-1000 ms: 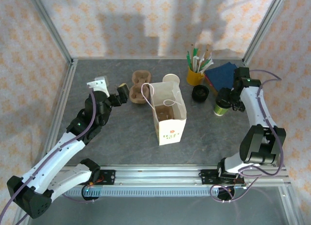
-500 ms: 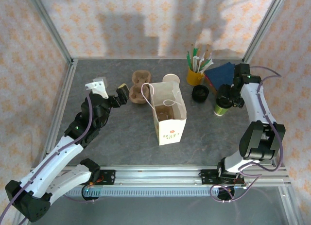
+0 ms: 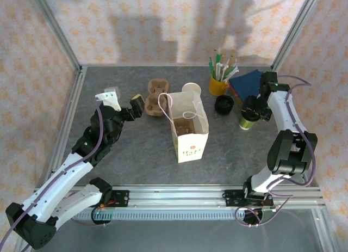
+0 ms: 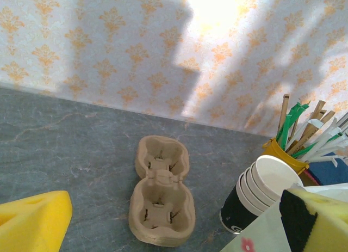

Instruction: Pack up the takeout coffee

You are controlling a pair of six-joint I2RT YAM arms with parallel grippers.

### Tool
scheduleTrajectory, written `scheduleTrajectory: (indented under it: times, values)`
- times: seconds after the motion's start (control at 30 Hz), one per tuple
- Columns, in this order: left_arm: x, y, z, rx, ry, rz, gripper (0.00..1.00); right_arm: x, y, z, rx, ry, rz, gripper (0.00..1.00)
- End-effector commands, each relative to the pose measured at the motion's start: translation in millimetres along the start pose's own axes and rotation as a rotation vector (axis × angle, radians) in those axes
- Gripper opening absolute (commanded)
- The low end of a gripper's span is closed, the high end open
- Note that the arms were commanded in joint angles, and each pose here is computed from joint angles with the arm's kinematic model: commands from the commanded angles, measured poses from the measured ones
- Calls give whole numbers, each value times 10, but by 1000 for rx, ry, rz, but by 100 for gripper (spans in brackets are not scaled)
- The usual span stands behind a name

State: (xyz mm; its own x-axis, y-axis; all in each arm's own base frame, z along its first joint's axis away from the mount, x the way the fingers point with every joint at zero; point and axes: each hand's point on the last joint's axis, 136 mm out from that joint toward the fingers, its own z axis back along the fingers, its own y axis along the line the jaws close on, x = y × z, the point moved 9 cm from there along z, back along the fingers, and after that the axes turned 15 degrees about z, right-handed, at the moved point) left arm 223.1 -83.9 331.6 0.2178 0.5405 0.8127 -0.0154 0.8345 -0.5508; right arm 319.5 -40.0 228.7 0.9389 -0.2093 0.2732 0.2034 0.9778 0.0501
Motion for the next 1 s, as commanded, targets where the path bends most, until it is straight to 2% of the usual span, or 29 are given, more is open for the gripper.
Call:
scheduleTrajectory:
  times: [0.0,0.43,0.97]
  values:
    - [35,5,-6,-1,-27,-3,99,30,4,60,1,-6,3,79]
    - [27,17,-12,11,-25,-9,99,107,-23,-35,-38,51,4,72]
    - [26,9,-17,11,-17,-12,99,104,-41,-162,-65,120,-1,74]
